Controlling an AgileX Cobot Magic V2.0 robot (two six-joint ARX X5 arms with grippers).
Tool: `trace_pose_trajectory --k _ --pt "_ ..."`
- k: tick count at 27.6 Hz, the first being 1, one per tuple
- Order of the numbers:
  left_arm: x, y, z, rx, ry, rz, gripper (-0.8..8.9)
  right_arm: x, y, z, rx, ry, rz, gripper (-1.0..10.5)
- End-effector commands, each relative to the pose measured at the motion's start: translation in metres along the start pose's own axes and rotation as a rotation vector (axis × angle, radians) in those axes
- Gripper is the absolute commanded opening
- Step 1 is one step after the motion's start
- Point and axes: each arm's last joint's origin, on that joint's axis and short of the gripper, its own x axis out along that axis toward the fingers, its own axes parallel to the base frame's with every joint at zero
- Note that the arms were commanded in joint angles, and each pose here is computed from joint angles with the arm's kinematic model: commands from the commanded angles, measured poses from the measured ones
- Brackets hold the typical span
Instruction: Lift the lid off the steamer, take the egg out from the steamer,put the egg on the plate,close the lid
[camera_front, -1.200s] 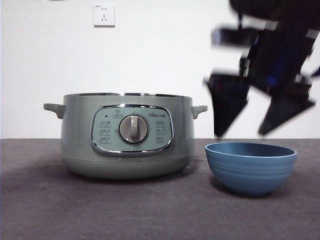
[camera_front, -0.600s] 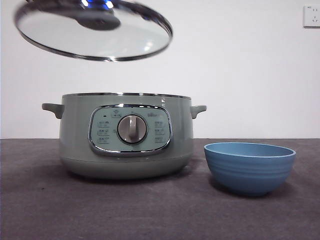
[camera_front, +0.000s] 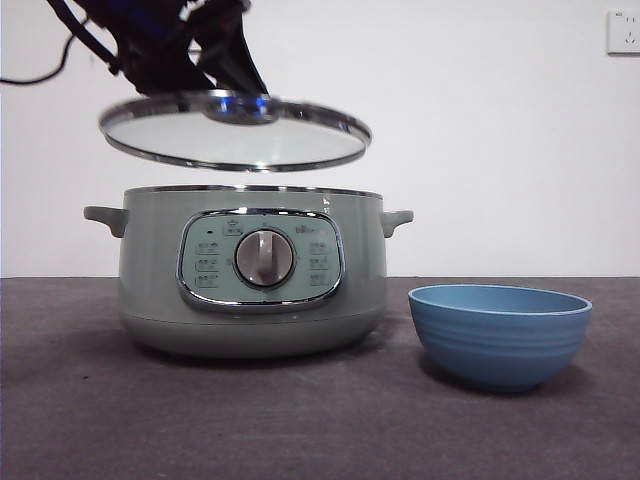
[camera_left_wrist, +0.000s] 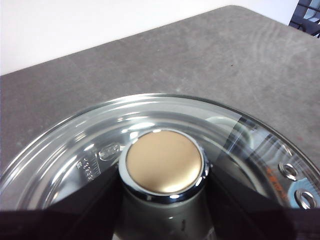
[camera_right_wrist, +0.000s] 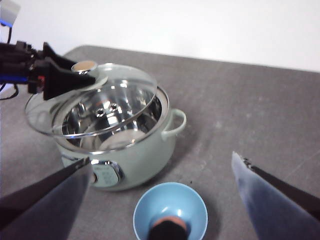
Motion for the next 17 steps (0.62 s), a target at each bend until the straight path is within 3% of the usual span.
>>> trace_pose_trajectory --k 1,17 --pt "0.004 0.0 0.006 0.03 -0.065 0.002 -0.09 0.0 0.0 0.0 0.016 -0.003 0.001 4.8" --pt "0.028 0.004 -0.009 0.023 -0.018 0.021 -0.09 0.0 0.0 0.0 0.041 -0.002 0.007 4.8"
